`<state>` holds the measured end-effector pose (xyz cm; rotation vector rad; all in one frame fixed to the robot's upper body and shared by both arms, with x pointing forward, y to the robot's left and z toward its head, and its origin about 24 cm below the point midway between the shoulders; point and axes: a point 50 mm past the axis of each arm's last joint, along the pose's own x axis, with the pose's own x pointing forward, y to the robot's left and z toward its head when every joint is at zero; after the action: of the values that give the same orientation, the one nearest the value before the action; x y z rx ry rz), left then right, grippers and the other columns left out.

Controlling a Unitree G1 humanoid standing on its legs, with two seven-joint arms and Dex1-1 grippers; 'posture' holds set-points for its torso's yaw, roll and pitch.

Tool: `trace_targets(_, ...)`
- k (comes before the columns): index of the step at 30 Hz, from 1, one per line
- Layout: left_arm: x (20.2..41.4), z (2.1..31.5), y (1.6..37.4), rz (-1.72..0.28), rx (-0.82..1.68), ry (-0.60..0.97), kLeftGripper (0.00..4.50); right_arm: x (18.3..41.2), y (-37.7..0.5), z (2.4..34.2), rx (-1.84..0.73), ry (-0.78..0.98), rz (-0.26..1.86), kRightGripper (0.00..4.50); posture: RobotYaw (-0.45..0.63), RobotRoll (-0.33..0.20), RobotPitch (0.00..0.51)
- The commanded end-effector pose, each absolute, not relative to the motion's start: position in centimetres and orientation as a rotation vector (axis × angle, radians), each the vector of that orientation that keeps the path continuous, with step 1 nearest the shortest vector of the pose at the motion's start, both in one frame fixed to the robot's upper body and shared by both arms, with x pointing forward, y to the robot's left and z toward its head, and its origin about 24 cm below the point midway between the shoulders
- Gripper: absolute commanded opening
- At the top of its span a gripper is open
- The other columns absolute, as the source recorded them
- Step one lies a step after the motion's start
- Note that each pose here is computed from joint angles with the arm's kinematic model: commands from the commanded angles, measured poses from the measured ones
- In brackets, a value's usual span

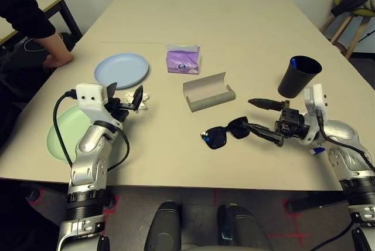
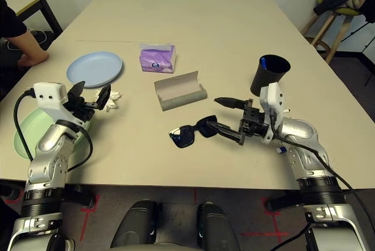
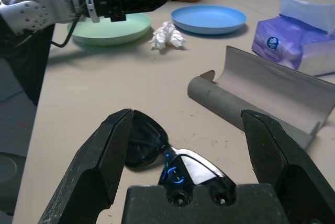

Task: Organize and tidy the items on the table.

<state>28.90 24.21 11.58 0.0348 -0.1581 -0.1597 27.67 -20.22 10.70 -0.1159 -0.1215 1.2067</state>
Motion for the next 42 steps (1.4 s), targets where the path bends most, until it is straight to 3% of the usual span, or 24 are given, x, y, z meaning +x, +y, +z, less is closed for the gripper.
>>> trace_targets(1,28.8,11.9,24.7,-0.165,0.043,-0.154,4.5,27.9,-19.8,10.6,-0.164,-0.158,1.241,4.47,0.23,0.0,0.069)
trace_targets(12,28.5,12.5,26.0,-0.252,0.065,-0.106,4.5,27.9,-19.2,10.3,-0.25,-0.157,1.36,4.47,0.24,0.0,0.067)
trace_targets(16,28.5,13.5,27.7,-0.314,0.057,-0.022,4.5,28.1,-19.1,10.3,-0.252,-0.159,1.364,4.47,0.26,0.0,0.066)
trace_targets(21,28.2,14.1,32.0,-0.173,0.1,0.225,4.5,28.0,-18.7,10.3,-0.236,-0.154,1.373,4.47,0.27,0.0,0.068)
trace_targets(31,27.9,14.5,35.3,0.072,-0.142,0.383,4.5,27.7,-18.4,10.2,-0.216,-0.151,1.38,4.47,0.26,0.0,0.069)
trace_targets(42,26.0,13.6,38.8,0.353,-0.115,0.474,4.5,27.6,-18.2,10.3,-0.215,-0.15,1.37,4.47,0.26,0.0,0.068)
